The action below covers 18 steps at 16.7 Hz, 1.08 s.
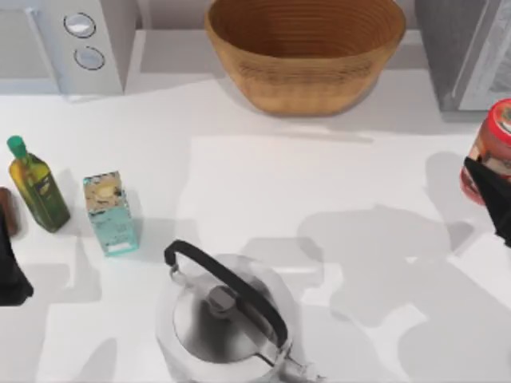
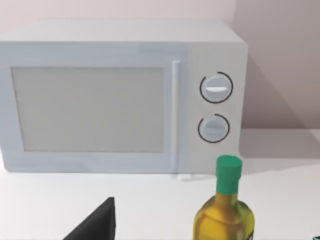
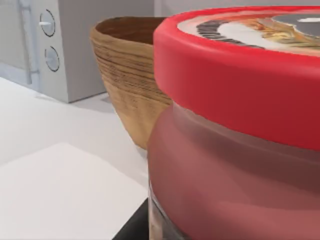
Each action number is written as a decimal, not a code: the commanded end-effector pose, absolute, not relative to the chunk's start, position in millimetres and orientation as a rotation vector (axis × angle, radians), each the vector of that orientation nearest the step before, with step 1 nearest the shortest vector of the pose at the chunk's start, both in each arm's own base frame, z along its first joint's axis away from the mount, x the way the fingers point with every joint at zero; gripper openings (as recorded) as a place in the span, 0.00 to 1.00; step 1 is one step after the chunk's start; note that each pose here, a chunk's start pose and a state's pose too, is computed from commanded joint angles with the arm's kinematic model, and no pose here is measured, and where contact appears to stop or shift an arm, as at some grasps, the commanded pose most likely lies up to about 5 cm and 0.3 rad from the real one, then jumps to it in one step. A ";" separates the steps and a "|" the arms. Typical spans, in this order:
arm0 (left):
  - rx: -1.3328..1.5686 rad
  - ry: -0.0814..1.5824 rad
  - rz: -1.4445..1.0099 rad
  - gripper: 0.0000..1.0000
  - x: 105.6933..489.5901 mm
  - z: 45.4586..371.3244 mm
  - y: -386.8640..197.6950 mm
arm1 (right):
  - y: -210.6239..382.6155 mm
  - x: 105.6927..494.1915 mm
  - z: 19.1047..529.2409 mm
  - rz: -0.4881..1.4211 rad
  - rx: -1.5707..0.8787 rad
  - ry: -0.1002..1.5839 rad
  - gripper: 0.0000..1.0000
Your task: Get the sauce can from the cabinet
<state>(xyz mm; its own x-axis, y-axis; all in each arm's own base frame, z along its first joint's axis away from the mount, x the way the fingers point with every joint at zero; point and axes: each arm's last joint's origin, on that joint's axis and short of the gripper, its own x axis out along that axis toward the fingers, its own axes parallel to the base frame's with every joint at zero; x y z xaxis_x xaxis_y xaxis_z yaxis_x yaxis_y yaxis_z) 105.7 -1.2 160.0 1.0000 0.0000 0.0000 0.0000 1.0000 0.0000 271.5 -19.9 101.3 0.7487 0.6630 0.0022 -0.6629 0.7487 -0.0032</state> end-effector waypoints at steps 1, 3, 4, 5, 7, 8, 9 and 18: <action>0.000 0.000 0.000 1.00 105.7 160.0 -1.2 | -20.7 272.8 95.5 0.738 -0.001 -0.002 0.00; 0.000 0.000 0.000 1.00 105.7 160.0 -1.2 | -21.9 274.2 86.9 0.757 0.000 0.000 0.00; 0.000 0.000 0.000 1.00 105.7 160.0 -1.2 | -22.2 274.6 84.2 0.764 0.001 -0.001 0.00; 0.000 0.000 0.000 1.00 105.7 160.0 -1.2 | -22.2 274.6 84.2 0.764 0.001 -0.001 0.00; 0.000 0.000 0.000 1.00 105.7 160.0 -1.2 | -22.2 274.6 84.2 0.764 0.001 -0.001 0.00; 0.000 0.000 0.000 1.00 105.7 160.0 -1.2 | -22.2 274.6 84.2 0.764 0.001 -0.001 0.00; 0.000 0.000 0.000 1.00 105.7 160.0 -1.2 | -22.2 274.6 84.2 0.764 0.001 -0.001 0.00; 0.000 0.000 0.000 1.00 105.7 160.0 -1.2 | 15.1 313.6 60.5 0.764 0.001 0.000 0.00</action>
<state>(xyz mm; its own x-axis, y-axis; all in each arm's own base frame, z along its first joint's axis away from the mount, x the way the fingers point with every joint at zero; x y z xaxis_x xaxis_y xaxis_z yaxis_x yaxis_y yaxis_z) 105.7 -1.2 160.0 1.0000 0.0000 0.0000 0.0000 1.0000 0.0000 313.6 15.1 60.5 0.7218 0.6921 0.0003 -0.6921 0.7218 0.0013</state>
